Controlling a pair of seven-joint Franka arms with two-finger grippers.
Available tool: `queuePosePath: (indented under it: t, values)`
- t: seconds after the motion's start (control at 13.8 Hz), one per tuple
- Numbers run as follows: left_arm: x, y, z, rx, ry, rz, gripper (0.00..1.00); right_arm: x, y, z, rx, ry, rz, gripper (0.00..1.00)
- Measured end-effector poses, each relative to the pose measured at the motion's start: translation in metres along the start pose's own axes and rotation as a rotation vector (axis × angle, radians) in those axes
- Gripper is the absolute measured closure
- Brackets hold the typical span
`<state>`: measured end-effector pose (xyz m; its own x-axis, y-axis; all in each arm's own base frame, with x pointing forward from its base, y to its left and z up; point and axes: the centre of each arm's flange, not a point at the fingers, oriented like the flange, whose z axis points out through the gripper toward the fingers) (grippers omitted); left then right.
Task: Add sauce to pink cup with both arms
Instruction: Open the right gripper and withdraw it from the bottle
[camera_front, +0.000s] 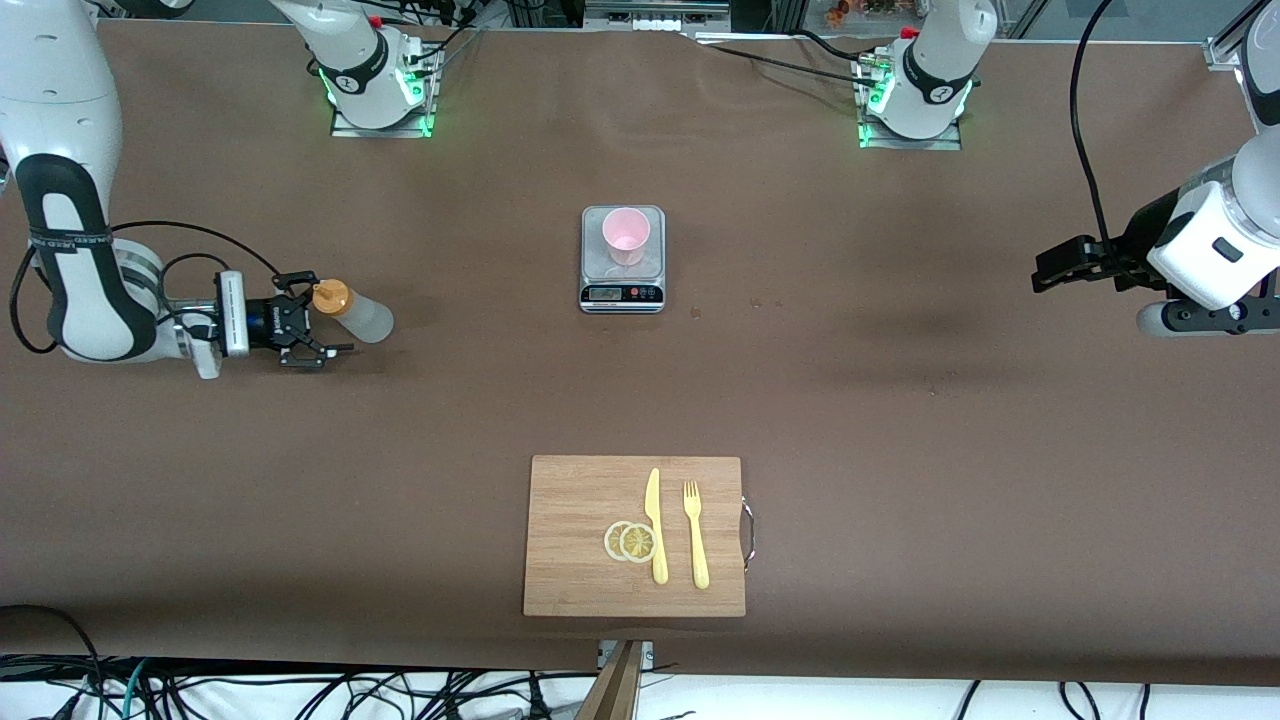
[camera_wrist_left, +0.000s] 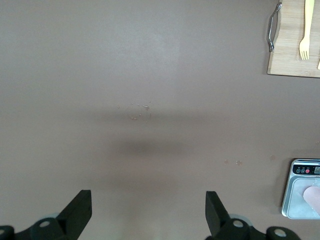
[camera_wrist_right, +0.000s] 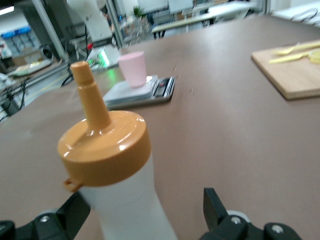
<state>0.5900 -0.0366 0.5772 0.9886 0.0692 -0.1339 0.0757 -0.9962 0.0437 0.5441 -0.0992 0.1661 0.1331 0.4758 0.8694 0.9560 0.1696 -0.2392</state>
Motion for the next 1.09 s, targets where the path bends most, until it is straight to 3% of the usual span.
queuePosePath:
  t: [0.29,0.58,0.73,0.87,1.09]
  values:
    - [0.0,0.0,0.0,0.0,0.0,0.0,0.0,0.045,-0.005,-0.058,0.011,-0.193,0.101,0.0]
    - [0.0,0.0,0.0,0.0,0.0,0.0,0.0,0.084,-0.01,-0.085,-0.026,-0.287,0.235,0.0]
    - [0.0,0.0,0.0,0.0,0.0,0.0,0.0,0.11,-0.003,-0.09,-0.039,-0.388,0.353,0.0]
    - [0.0,0.0,0.0,0.0,0.0,0.0,0.0,0.159,0.004,-0.087,-0.112,-0.525,0.48,0.0]
    - [0.0,0.0,0.0,0.0,0.0,0.0,0.0,0.244,0.008,-0.065,-0.299,-0.74,0.666,0.0]
